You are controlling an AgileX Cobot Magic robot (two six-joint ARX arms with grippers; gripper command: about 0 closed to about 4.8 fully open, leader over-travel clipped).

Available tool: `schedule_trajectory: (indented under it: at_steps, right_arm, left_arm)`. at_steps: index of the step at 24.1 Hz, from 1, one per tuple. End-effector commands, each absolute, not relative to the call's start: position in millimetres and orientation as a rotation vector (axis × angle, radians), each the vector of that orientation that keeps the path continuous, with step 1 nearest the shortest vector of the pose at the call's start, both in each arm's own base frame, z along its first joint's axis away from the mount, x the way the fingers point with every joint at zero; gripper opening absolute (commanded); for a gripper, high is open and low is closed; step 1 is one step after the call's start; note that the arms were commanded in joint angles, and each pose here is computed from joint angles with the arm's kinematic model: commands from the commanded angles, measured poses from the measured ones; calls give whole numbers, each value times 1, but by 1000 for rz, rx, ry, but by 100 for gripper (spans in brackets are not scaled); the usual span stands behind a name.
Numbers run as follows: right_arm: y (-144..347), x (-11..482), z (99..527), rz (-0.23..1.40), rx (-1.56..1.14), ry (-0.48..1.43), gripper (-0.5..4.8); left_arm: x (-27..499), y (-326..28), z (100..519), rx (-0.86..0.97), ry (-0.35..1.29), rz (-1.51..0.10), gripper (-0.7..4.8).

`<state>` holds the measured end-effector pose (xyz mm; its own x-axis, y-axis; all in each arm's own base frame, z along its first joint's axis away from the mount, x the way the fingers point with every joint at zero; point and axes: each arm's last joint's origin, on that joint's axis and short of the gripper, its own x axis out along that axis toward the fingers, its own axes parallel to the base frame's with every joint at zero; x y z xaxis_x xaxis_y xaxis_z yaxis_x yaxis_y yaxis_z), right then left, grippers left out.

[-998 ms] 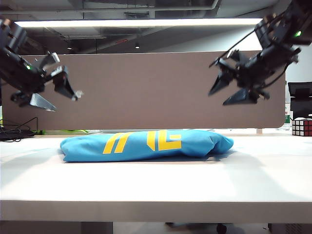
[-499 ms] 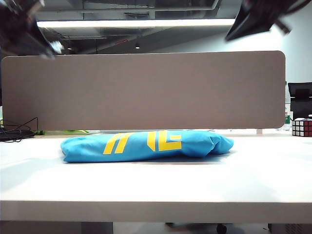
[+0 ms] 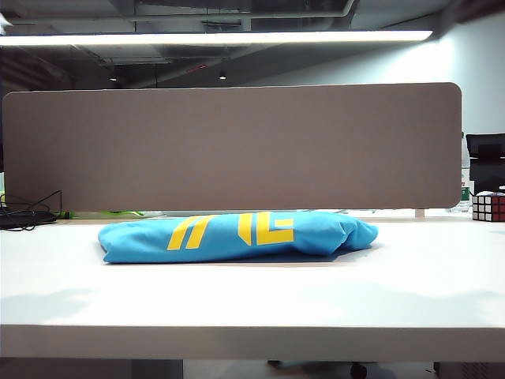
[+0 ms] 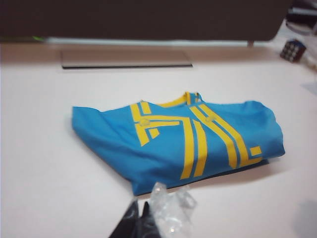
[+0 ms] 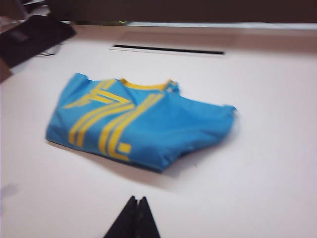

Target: Fold the bottom side of the soccer jersey horizontally towards the center, about one-third of the way, then fold the sleeve back towards the center, creating a straight line along the edge of the the soccer jersey, and finally fold the bottom of the soccer jersey up towards the top, creating a neat rectangle.

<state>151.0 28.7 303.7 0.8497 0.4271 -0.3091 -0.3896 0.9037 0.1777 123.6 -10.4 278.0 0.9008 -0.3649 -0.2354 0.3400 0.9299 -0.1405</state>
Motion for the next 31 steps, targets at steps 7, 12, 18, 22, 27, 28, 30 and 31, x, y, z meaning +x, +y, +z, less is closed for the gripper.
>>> schedule_trajectory:
  at_steps: [7, 12, 18, 22, 27, 28, 30, 31]
  right_arm:
    - [16, 88, 246, 284, 188, 43, -6]
    - [13, 85, 212, 191, 178, 0, -6]
    - [14, 94, 172, 161, 144, 32, -6]
    - [14, 96, 161, 160, 120, 44, -6]
    - [14, 97, 160, 156, 36, 41, -6]
    - [14, 97, 161, 137, 34, 29, -6]
    - [12, 97, 162, 68, 23, 23, -6]
    - [11, 97, 162, 44, 23, 22, -6]
  left_arm:
    - [73, -12, 227, -195, 79, -293, -6]
    - [82, -11, 212, -191, 50, -226, -6]
    - [92, -10, 190, -160, 11, -166, -6]
    - [96, -11, 179, -161, -6, -166, -6]
    - [98, -10, 170, -165, -29, -156, -6]
    - [98, -10, 170, -165, -32, -130, -6]
    - [99, -8, 170, -166, -35, -80, -6]
    - [99, -8, 170, -167, -35, -63, -6]
